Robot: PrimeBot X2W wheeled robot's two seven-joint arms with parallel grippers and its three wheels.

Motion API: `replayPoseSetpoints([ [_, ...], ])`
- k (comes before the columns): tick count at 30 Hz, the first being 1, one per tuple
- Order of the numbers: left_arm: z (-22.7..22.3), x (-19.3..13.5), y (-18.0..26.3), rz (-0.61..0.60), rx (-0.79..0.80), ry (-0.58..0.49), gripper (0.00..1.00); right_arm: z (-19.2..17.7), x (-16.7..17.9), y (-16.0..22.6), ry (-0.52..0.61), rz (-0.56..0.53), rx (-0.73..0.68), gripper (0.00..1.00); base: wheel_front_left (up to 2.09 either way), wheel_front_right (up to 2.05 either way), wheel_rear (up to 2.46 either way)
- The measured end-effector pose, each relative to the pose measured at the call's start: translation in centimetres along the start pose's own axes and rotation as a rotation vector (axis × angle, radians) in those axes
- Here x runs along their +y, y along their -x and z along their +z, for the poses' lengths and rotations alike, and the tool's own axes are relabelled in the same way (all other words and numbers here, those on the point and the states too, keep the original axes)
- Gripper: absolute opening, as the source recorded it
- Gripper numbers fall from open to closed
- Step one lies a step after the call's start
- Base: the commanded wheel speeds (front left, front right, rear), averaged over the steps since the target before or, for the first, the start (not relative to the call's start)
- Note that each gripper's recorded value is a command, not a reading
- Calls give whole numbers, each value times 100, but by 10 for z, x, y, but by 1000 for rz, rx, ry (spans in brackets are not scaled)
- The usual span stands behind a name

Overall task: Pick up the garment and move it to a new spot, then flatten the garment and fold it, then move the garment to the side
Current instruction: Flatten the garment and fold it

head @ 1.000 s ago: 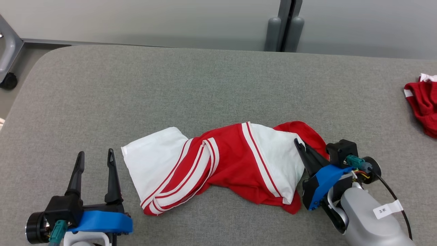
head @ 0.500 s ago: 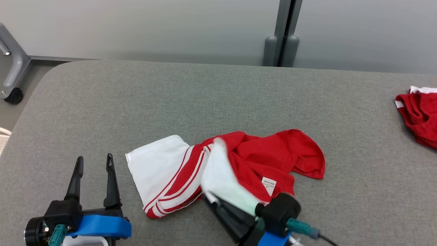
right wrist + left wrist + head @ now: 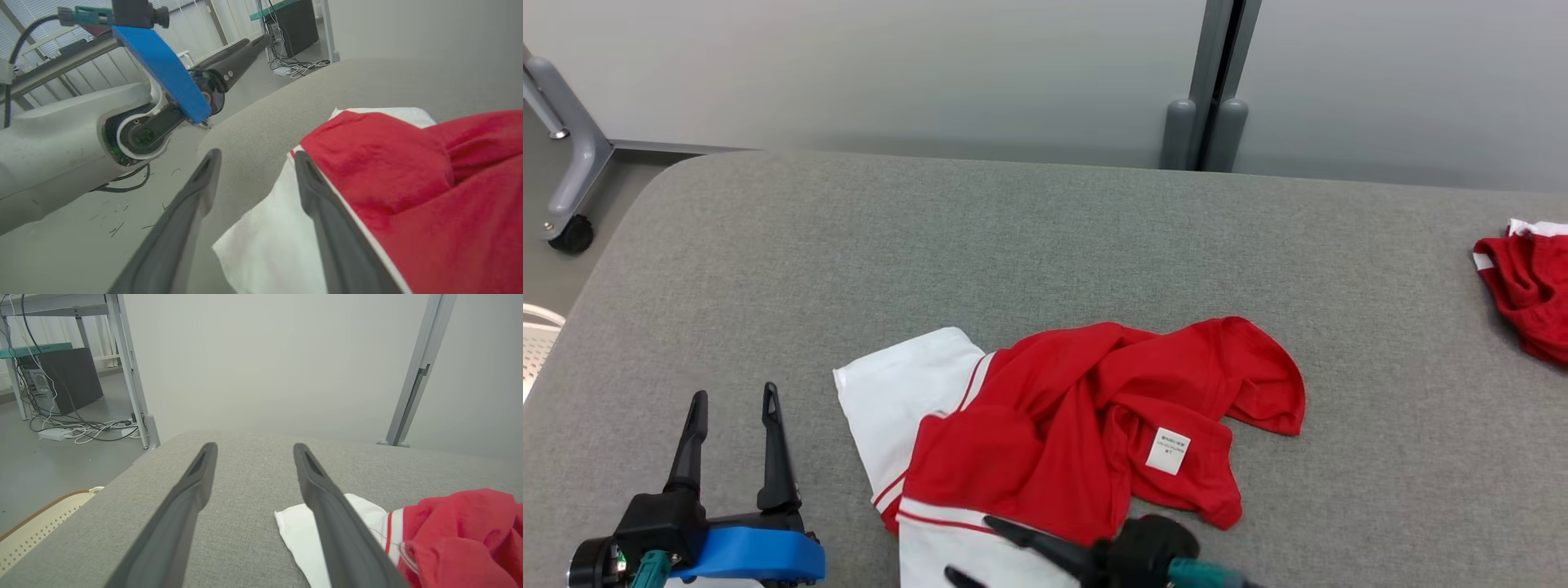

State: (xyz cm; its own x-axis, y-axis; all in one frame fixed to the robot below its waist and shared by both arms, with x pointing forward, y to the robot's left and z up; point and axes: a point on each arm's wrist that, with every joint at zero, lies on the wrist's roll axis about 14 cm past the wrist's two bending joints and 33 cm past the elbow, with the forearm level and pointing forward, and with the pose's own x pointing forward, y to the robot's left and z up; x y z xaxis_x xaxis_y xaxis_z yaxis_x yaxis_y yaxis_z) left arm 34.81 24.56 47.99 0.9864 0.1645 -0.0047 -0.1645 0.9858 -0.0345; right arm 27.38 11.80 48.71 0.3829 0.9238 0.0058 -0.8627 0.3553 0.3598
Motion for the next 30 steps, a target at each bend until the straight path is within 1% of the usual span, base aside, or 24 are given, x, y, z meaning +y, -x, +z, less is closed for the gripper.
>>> replayPoseSetpoints([
  [4, 0, -5, 1, -14, 0, 3, 100, 28, -49, 15, 86, -127, -64, 100, 0, 0, 0],
  [9, 1, -11, -1, -32, -4, 5, 100, 75, -119, 45, 239, -322, -141, 100, 0, 0, 0],
  [11, 1, -12, -2, -36, -5, 5, 100, 89, -144, 56, 289, -399, -144, 100, 0, 0, 0],
  [13, 0, -13, -2, -38, -3, 5, 100, 97, -165, 66, 316, -463, -142, 100, 0, 0, 0],
  [15, -1, -12, -2, -38, 1, 4, 100, 99, -183, 72, 351, -512, -110, 100, 0, 0, 0],
  [16, -2, -11, -1, -36, 4, 4, 100, 100, -191, 75, 351, -536, -105, 100, 0, 0, 0],
  [21, -2, -10, -3, -30, 6, 1, 100, 73, -227, 87, 349, -630, 31, 100, 0, 0, 0],
  [23, -5, -10, -3, -31, 16, 0, 100, 58, -239, 93, 319, -664, 75, 100, 0, 0, 0],
  [27, -9, -8, -7, -22, 29, 2, 100, 27, -253, 94, 259, -696, 165, 100, 0, 0, 0],
  [30, -13, -7, -10, -18, 40, -1, 100, 13, -258, 87, 217, -699, 190, 100, 0, 0, 0],
])
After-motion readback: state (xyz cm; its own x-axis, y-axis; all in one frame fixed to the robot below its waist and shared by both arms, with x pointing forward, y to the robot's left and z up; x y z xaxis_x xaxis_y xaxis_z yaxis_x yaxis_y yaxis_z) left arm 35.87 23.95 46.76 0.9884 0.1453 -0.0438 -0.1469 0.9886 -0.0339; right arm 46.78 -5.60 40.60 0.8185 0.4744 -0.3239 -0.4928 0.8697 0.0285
